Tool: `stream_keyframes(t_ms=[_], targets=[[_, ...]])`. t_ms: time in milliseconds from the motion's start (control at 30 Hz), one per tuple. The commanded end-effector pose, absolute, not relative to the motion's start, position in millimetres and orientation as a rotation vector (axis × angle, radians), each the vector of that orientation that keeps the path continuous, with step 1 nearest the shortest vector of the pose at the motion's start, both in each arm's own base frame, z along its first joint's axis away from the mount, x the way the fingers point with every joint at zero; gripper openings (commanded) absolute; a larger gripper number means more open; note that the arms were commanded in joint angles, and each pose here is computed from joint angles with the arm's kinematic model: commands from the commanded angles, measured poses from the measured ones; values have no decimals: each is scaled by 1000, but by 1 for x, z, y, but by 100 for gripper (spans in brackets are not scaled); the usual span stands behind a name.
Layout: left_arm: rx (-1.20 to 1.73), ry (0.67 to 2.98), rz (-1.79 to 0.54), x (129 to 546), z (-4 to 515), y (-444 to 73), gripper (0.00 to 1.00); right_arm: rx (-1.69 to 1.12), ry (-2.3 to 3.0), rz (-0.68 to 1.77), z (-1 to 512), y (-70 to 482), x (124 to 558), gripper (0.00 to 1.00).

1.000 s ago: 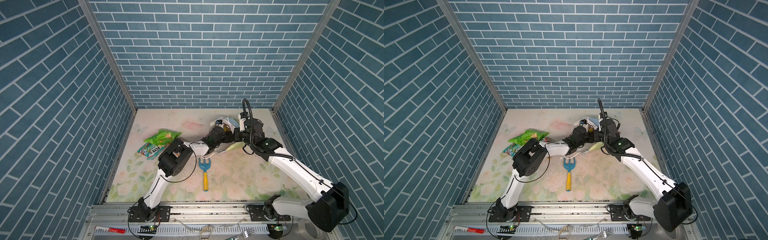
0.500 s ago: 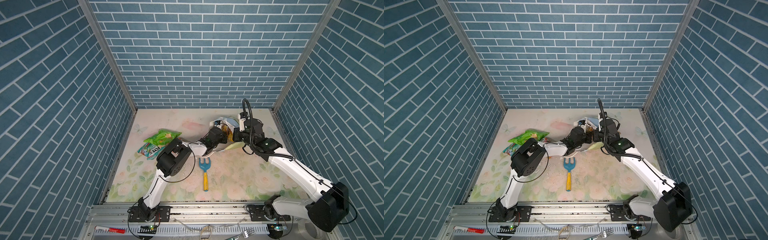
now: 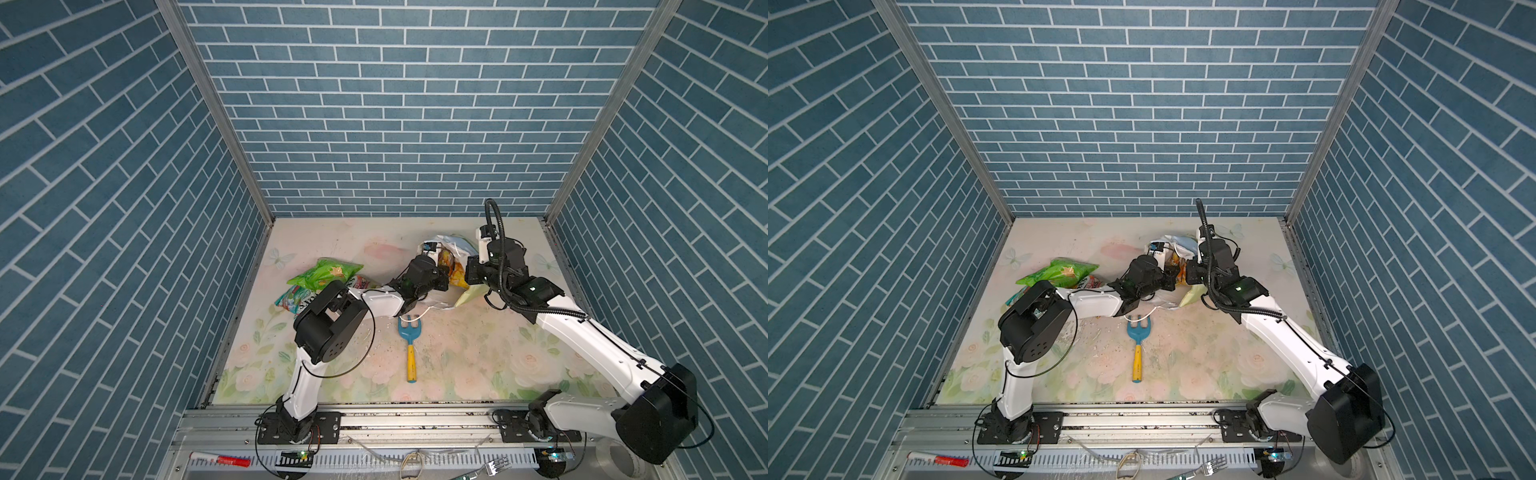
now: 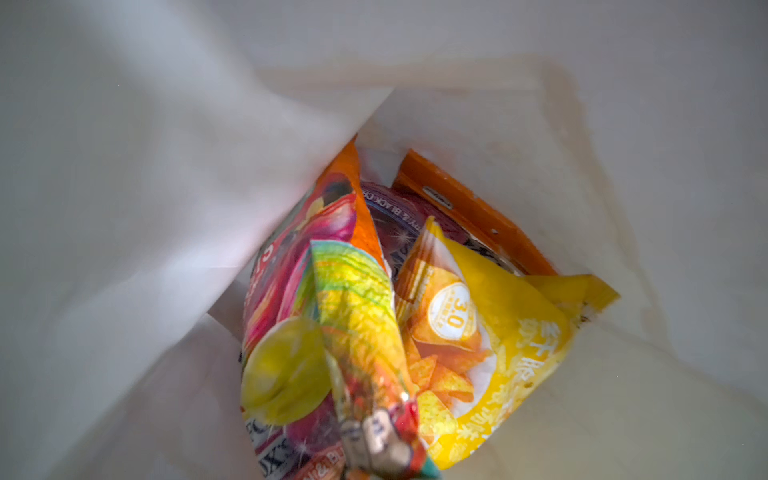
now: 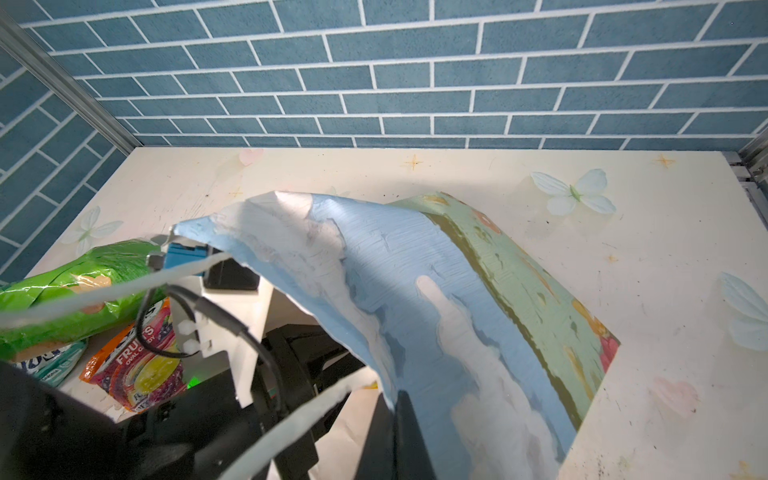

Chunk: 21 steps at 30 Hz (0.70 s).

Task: Take the snacks out of the paper bag
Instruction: 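Lift the Fox's candy bag out of the paper bag with the left gripper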

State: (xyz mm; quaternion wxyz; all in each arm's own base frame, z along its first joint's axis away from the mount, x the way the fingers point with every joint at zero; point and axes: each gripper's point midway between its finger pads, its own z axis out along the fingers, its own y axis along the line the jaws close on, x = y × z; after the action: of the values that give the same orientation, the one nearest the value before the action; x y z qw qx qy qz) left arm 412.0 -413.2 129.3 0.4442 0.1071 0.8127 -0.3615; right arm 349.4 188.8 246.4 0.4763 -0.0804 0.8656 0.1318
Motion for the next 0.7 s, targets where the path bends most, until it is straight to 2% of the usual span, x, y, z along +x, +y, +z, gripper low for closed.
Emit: stream_keyframes(t_ms=[0,667], targets=[[272,1894,-965,415,179,-410,0,-150,2160,275,230,180,349,0],[303,1849,-1152,405,221,-404,0,-167,2176,254,225,182,354,0]])
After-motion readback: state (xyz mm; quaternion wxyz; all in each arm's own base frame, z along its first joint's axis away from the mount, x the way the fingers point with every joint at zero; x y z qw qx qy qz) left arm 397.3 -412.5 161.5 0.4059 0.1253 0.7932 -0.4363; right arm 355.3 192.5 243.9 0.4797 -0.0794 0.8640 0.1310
